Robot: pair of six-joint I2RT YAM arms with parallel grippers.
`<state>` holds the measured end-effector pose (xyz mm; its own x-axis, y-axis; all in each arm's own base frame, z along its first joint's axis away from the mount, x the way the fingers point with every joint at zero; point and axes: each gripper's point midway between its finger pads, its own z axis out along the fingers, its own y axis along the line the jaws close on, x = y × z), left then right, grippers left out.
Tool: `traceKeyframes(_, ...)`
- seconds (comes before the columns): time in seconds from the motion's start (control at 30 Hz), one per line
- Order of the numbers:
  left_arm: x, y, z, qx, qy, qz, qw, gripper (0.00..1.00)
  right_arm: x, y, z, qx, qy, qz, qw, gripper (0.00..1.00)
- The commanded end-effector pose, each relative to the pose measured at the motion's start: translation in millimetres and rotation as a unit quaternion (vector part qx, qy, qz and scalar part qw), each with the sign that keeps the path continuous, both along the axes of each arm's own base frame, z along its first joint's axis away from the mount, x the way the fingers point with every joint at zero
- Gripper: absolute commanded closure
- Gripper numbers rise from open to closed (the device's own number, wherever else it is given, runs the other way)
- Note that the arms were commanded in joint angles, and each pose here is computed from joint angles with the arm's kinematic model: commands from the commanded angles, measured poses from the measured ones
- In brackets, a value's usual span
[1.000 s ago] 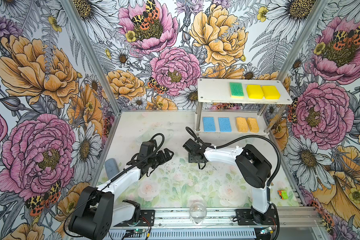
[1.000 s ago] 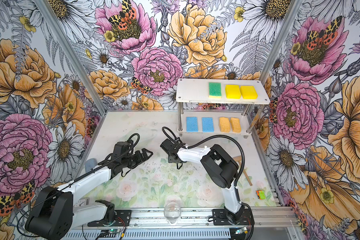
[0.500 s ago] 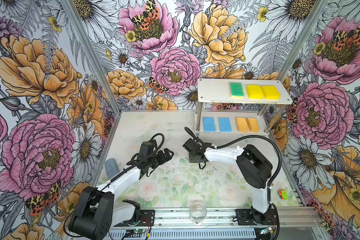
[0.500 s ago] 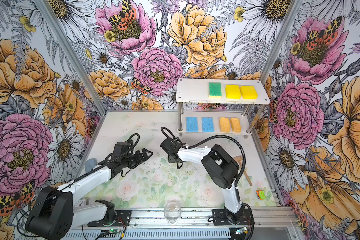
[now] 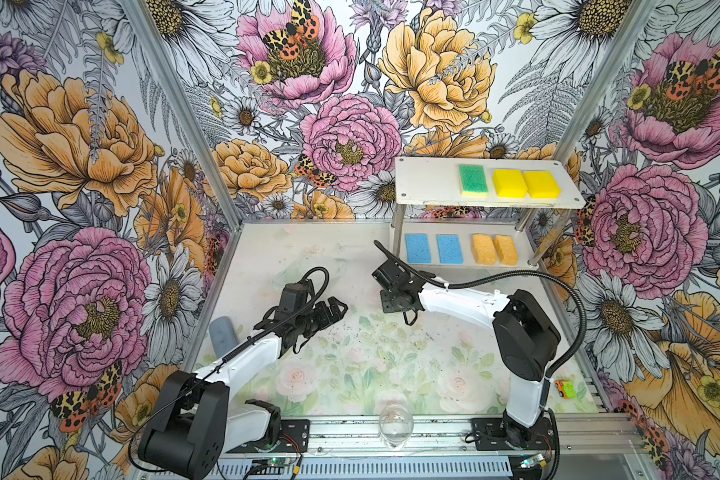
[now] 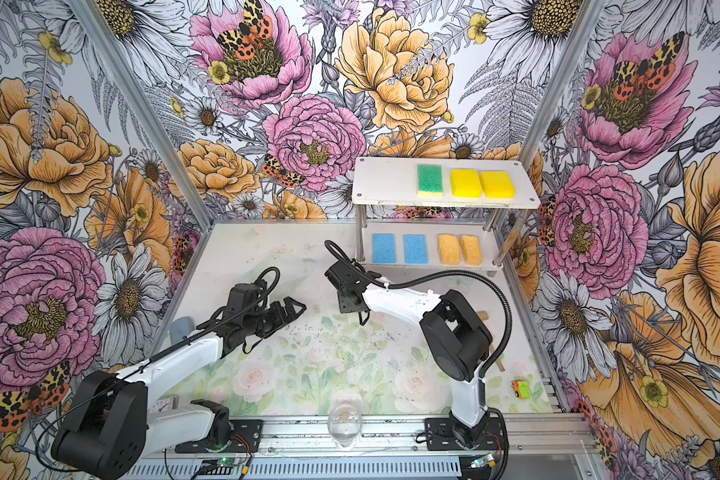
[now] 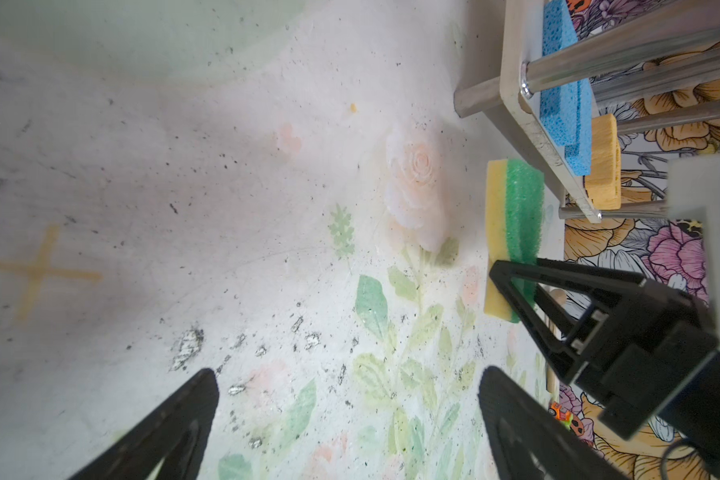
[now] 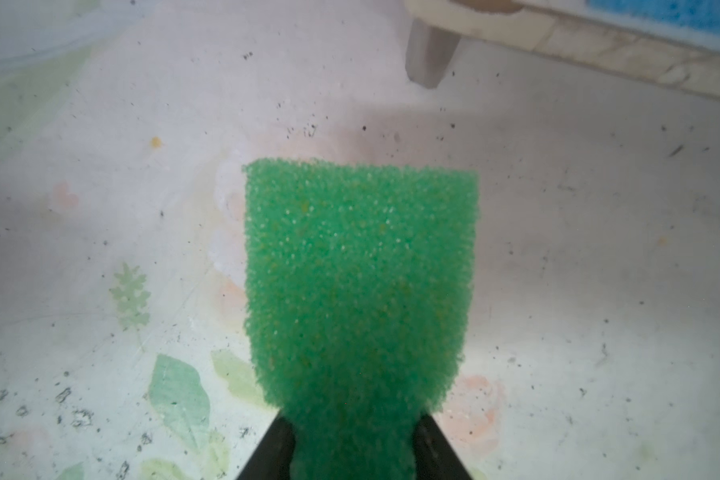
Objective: Place and organize the cleaning sponges onto the shelf
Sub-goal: 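Lift the yellow-green sponge with the right gripper up over the top shelf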
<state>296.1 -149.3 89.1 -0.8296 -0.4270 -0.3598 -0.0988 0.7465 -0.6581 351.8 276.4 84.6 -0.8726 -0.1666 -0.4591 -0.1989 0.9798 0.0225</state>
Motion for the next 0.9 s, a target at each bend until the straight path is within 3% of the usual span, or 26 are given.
traceKeyframes(0.0,3.8,2.0,2.4,0.002,-0.008,-0.001,1.0,0.01,2.0,7.3,37.6,0.027,-0.009,0.048,0.998,0.6)
traceKeyframes(0.5,3.7,1.9,0.6,0.002,-0.007,-0.002,1.0,0.01,10.3,8.7,154.5,0.069,-0.072,0.125,0.987,0.59)
traceKeyframes(0.87,2.4,2.7,3.6,0.001,-0.01,-0.001,1.0,0.01,40.9,-11.6,263.9,0.099,-0.176,0.095,0.975,0.54)
